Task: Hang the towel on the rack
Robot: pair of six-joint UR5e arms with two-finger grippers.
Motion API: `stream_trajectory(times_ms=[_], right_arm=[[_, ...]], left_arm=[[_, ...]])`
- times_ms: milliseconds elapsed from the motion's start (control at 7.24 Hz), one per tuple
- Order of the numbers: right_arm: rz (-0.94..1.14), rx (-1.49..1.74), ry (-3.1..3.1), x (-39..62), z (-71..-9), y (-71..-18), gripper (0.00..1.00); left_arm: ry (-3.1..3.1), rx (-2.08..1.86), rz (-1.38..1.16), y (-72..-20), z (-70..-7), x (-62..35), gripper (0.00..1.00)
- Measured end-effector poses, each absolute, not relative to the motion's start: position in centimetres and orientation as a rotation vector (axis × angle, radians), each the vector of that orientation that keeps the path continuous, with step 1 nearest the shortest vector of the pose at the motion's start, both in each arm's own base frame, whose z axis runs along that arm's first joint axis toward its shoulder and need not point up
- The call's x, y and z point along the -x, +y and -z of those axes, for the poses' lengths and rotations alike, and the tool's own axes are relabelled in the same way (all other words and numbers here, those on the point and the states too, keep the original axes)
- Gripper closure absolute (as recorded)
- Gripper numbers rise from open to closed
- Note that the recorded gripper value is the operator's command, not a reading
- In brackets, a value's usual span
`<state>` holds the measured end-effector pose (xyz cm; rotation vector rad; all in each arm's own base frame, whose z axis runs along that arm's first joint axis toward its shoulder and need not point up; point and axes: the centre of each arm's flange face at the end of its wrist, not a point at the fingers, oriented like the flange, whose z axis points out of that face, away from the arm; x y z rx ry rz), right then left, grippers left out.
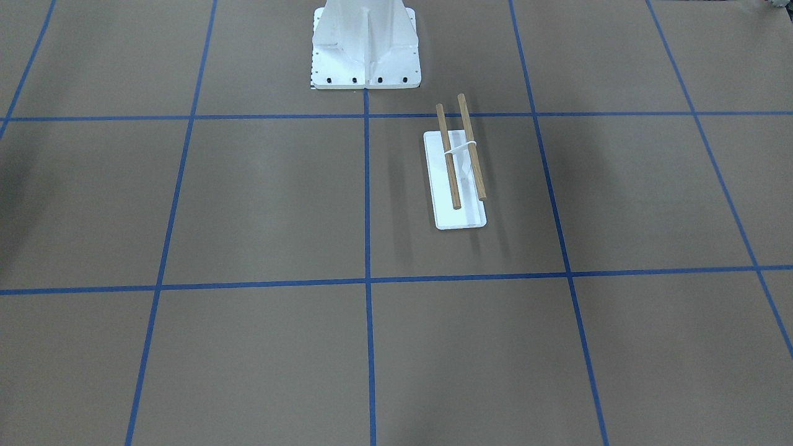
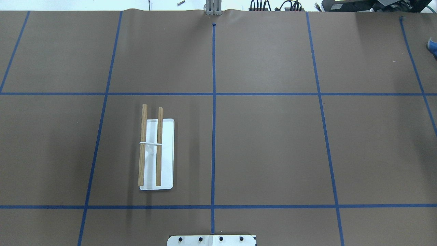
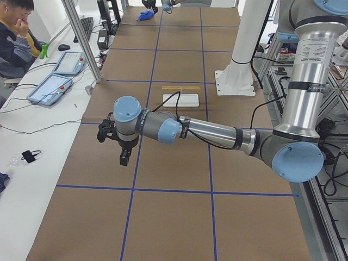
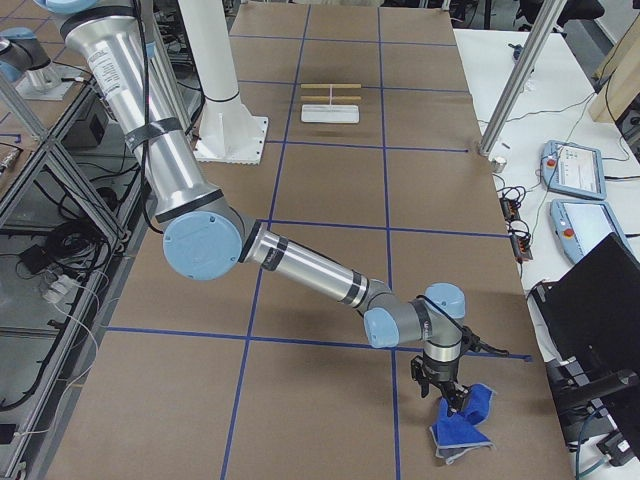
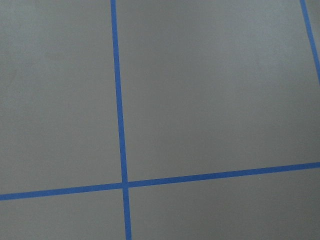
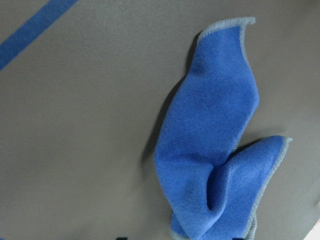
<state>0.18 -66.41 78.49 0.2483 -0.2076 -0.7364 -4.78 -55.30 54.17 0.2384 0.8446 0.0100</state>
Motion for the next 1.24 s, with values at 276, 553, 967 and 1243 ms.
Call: stream_trajectory(times_ms=[276,553,967,1243], right_arm=[[0.796,-0.247,-0.141,1.4,-77.9,-67.8,0.37],[0.862,-0.242,-0.121,2.6,-78.6,-67.8,0.39],[0.917,-0.221,-0.089,2.4,-79.7,-67.2,0.68],[0.926,-0.21,-0.087,2.3,-80.2,-66.9,1.0]], left_arm=[[0.845,-0.24,-0.01,-55.3,-54.2,4.8,0.02],[0.846,-0.237,-0.01,-55.3,-54.4,4.8,0.02],[0.846,-0.237,-0.011,-55.3,-54.4,4.8,0.02],[0.846,-0.239,-0.012,-55.2,-54.3,4.8,0.02]])
